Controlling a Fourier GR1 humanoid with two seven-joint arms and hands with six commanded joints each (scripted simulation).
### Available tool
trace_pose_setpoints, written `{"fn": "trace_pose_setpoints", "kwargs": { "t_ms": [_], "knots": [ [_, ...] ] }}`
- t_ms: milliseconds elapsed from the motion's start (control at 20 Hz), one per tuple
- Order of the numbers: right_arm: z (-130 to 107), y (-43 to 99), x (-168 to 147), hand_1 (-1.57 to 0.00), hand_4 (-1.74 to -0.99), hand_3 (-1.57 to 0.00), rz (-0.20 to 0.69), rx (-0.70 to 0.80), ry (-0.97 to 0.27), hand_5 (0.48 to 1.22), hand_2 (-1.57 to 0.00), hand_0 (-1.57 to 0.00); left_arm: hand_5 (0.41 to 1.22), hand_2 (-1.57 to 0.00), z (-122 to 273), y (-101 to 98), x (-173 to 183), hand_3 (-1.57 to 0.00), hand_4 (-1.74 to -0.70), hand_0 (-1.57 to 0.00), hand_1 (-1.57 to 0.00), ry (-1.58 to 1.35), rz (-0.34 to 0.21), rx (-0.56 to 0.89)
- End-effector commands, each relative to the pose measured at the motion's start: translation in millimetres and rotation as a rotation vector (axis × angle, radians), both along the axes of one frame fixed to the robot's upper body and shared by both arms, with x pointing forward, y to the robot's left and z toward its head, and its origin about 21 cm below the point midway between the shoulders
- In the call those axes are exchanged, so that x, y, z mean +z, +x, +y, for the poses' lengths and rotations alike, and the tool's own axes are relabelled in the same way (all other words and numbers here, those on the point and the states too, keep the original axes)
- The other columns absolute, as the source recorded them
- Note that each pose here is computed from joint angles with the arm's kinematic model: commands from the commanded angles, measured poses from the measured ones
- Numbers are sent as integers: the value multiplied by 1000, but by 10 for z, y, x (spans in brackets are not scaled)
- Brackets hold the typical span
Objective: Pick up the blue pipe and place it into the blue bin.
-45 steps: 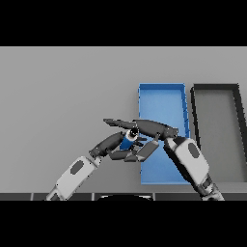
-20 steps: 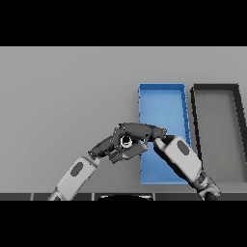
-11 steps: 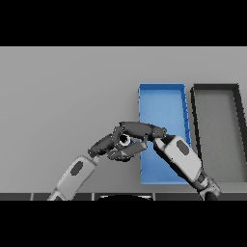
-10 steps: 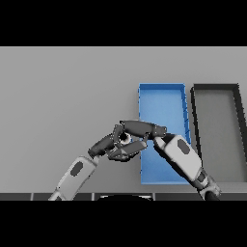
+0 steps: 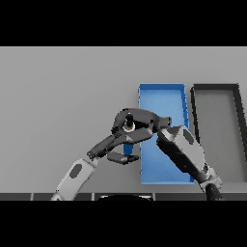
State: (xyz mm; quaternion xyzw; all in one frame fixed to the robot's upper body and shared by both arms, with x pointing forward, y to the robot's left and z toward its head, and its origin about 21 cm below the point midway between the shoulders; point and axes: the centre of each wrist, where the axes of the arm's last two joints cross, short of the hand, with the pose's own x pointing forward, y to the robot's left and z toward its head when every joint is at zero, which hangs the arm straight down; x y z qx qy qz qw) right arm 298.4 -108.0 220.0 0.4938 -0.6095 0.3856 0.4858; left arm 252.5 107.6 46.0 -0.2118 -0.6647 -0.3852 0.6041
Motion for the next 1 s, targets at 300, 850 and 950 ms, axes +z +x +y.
{"fn": "trace_pose_setpoints", "kwargs": {
  "t_ms": [300,850,950],
  "knots": [
    [-134,291,868,-1571,-1495,-1571,-108,-70,107,1221,-1571,-1571,487,-1,25,-38,42,-1,-920,-1,-1,14,-13,4],
    [-941,1183,492,-1571,-1499,-1571,78,-625,-45,1221,-1571,-1571,482,1,92,4,41,1,-881,1,1,32,-31,19],
    [-1011,1244,202,-1571,-1499,-1571,151,-695,-112,1221,-1571,-1571,482,1,120,-17,33,1,-878,1,1,26,-33,16]
  ]
}}
